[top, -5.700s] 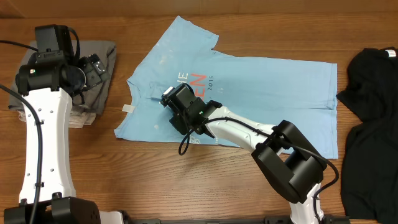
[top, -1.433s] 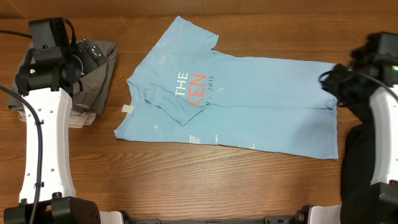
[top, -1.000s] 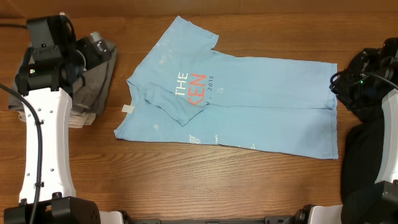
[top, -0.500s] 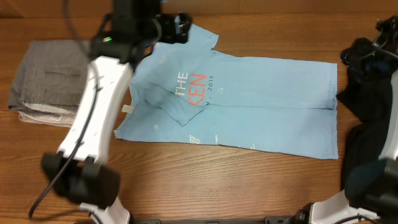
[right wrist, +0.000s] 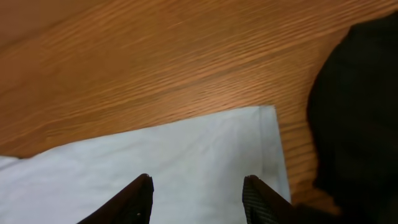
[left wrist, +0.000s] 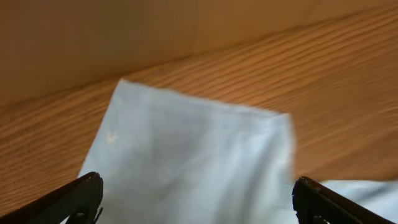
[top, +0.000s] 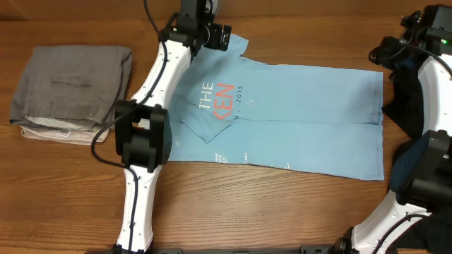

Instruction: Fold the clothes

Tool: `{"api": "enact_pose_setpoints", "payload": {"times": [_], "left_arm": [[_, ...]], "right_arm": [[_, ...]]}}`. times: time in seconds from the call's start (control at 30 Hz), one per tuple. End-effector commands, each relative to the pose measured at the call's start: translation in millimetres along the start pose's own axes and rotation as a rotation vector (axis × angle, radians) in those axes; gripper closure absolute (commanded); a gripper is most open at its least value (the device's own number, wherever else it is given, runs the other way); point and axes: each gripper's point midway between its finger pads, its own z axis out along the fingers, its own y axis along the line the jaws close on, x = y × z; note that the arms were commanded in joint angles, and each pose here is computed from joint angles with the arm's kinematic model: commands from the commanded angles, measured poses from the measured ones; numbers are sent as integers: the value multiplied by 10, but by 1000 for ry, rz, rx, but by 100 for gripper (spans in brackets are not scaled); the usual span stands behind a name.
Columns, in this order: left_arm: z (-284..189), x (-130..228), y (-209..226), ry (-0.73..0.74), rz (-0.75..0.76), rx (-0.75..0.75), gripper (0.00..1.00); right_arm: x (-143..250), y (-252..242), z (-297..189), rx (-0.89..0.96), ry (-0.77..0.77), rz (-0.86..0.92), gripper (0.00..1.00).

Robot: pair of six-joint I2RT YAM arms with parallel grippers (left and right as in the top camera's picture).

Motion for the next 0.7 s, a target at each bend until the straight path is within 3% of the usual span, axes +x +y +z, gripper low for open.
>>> {"api": "enact_pose_setpoints", "payload": {"times": [0.0,0.37,0.67], "left_arm": [[84,-89,244,-40,72,-62,1],[432,68,527,-72,96,-83,2],[573,72,472,-114,127,-46,0]], "right_arm": [[-16,-152,188,91,7,-57,49],[252,-427,945,179,90,-52,50],[361,-610,1151,254,115,-52,49]]}}
